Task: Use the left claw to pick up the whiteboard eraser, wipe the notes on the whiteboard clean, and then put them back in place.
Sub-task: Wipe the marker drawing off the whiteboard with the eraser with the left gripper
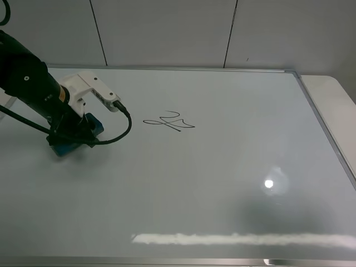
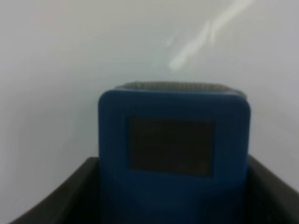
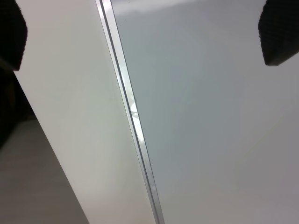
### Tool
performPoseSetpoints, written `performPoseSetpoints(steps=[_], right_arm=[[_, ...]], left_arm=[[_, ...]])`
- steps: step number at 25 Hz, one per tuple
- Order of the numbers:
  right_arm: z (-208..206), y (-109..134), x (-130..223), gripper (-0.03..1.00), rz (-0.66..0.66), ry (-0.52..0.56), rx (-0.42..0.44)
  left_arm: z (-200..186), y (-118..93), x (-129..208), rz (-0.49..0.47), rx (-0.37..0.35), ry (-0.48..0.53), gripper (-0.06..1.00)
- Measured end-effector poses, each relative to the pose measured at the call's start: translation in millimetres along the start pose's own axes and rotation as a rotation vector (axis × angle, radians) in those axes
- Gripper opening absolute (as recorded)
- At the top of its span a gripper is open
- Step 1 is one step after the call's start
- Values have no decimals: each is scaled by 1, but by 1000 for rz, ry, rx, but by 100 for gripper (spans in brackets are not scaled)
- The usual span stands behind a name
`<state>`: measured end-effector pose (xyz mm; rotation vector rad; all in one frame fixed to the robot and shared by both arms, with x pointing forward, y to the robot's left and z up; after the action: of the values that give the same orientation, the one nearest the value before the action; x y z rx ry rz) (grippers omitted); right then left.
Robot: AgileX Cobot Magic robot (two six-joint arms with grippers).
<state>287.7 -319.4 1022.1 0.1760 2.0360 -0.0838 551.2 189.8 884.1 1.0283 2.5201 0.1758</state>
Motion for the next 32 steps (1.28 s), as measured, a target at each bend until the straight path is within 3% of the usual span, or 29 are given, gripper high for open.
performPoseSetpoints(steps=[6,10,22,32], right_arm=[[0,0,0,99,0,0,0],[0,0,0,99,0,0,0],[0,0,0,99,0,0,0],[0,0,0,99,0,0,-1]], left_arm=[[-22,10,-53,-85,-8,-101,55],[-16,16,-79,-136,0,-119,55],[60,9,-102,-173,53,-9,55],[83,-7,-108,-194,83,-28,55]])
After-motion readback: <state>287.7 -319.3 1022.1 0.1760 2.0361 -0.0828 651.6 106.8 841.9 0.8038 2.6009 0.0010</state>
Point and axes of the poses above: a point on each arm's last joint axis where the gripper is mounted, z pointing out along that axis toward the gripper, y along the wrist's bending axis when the last joint is at zero, x = y × z, the point moved 6 cm from there along z, pointing out along that axis toward the gripper, and after that the axes turned 4 degrees about z, right-handed, at the moved point
